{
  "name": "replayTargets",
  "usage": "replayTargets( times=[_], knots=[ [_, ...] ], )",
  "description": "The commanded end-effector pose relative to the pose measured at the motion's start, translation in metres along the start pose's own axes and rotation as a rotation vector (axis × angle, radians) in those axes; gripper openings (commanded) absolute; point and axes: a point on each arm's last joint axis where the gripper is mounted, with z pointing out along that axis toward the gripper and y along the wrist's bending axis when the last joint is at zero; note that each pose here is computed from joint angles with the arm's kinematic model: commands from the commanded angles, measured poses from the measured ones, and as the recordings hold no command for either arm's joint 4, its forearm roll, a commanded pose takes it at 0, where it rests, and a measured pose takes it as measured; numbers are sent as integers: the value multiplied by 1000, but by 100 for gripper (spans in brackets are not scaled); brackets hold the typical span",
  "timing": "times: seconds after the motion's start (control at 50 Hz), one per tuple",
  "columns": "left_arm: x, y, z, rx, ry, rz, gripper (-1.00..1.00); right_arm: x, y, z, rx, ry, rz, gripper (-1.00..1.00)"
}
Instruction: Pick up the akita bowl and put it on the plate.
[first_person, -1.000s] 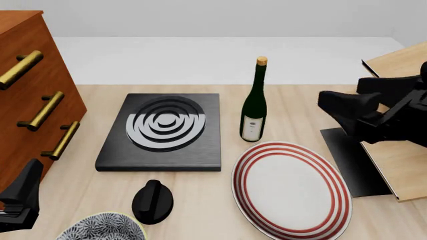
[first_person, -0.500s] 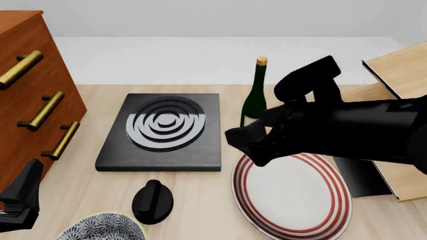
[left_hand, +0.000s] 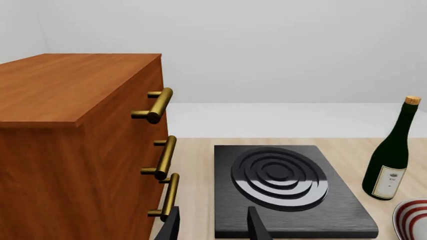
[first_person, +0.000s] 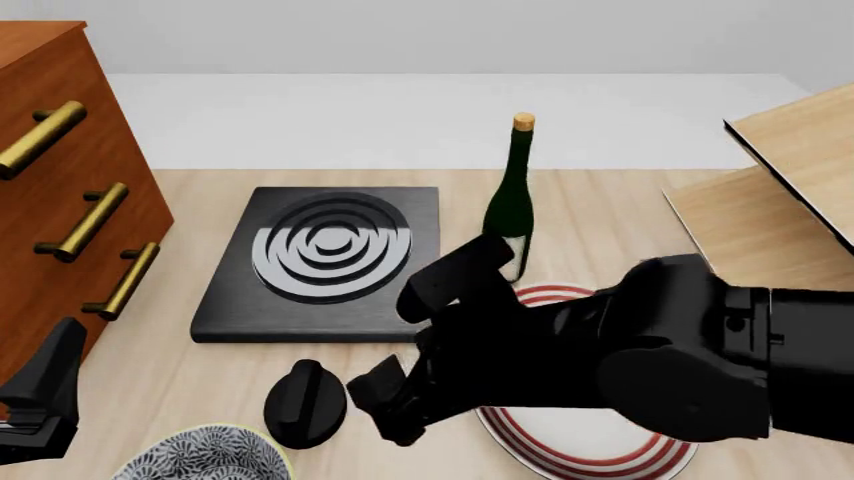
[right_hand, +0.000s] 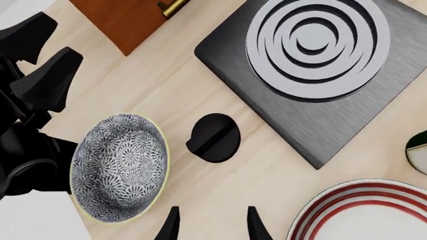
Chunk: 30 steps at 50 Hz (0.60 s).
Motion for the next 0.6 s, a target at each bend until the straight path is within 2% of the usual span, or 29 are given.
replayTargets(
  times=[0.02,0.28,0.36,0.44,0.6],
  knots=[
    [0,0,0,0,0,0,100,13,14,31,-31,41,9,100],
    [0,0,0,0,0,0,100,18,28,54,-60,53,17,100],
    [0,0,0,0,0,0,100,23,36,55,-89,36,46,100],
    [0,0,0,0,0,0,100,27,33,63,-81,45,49,100],
    [0,0,0,0,0,0,100,35,42,72,-104,51,61,100]
  ],
)
